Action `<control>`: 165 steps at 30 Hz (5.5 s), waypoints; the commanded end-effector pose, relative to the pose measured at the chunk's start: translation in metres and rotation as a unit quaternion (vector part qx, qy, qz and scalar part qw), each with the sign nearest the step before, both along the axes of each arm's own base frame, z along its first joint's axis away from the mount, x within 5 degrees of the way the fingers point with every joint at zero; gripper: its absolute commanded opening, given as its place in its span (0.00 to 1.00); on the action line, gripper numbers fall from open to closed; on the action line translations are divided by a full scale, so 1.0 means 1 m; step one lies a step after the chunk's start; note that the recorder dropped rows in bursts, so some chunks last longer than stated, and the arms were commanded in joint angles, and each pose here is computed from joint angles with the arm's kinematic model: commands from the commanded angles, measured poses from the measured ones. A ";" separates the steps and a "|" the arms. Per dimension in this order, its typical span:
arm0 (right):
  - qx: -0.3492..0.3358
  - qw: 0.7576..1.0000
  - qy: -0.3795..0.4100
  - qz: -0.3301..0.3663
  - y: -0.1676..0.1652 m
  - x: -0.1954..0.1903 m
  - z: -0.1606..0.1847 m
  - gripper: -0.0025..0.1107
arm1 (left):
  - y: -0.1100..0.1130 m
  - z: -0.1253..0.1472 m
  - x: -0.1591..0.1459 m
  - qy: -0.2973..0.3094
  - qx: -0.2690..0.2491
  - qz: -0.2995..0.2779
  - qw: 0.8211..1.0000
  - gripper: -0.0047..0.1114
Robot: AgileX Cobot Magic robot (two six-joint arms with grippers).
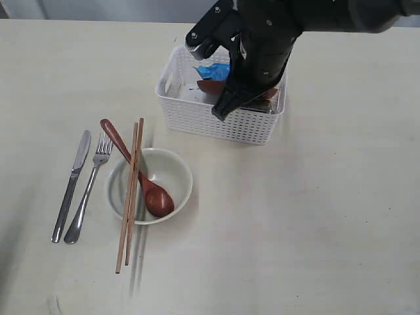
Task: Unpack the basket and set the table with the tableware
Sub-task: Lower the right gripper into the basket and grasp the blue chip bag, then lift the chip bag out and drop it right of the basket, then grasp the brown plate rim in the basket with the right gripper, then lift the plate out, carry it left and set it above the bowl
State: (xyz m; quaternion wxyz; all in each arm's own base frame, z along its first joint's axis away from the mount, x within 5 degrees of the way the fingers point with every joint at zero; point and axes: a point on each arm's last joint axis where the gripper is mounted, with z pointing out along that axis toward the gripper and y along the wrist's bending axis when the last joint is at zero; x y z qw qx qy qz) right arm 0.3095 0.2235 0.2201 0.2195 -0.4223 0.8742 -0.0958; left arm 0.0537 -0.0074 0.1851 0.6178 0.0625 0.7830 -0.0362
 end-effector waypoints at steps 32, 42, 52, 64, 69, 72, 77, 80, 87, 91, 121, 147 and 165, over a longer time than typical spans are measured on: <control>0.083 0.991 -0.074 -0.069 0.049 0.049 -0.016 0.57 | 0.000 -0.001 0.000 -0.001 -0.005 0.002 1.000 0.04; 0.079 0.991 -0.084 -0.061 0.049 0.051 -0.016 0.15 | 0.000 -0.001 0.000 -0.001 -0.005 0.002 1.000 0.04; 0.057 0.989 -0.119 -0.061 0.038 0.044 0.020 0.02 | 0.000 -0.001 0.000 -0.001 -0.005 0.002 1.000 0.04; -0.001 0.978 -0.174 -0.115 -0.004 0.018 0.097 0.02 | 0.000 -0.001 0.000 -0.001 -0.005 0.002 1.000 0.04; -0.042 0.970 -0.169 -0.169 -0.041 0.010 0.108 0.02 | 0.000 -0.001 0.000 -0.001 -0.005 0.002 1.000 0.04; -0.043 0.966 -0.145 -0.210 -0.065 0.006 0.098 0.02 | 0.000 -0.001 0.000 -0.001 -0.005 0.002 1.000 0.04; -0.025 0.972 -0.084 -0.217 -0.081 0.004 0.064 0.13 | 0.000 -0.001 0.000 -0.001 -0.005 0.002 1.000 0.04; -0.010 0.975 -0.077 -0.208 -0.079 0.003 0.056 0.36 | 0.000 -0.001 0.000 -0.001 -0.005 0.002 1.000 0.04; -0.009 0.976 -0.071 -0.204 -0.078 0.003 0.056 0.55 | 0.000 -0.001 0.000 -0.001 -0.005 0.002 1.000 0.04; 0.022 0.989 -0.013 -0.148 -0.067 -0.004 0.051 0.52 | 0.000 -0.001 0.000 -0.001 -0.005 0.002 1.000 0.04; 0.061 0.996 0.008 0.059 -0.001 0.025 0.006 0.52 | 0.000 -0.001 0.000 -0.001 -0.005 0.002 1.000 0.04; -0.014 0.998 -0.049 -0.029 -0.020 0.051 -0.020 0.02 | 0.000 -0.001 0.000 -0.001 -0.005 0.002 1.000 0.04; -0.074 0.984 -0.092 -0.130 -0.054 0.063 -0.006 0.02 | 0.000 -0.001 0.000 -0.001 -0.005 0.002 1.000 0.04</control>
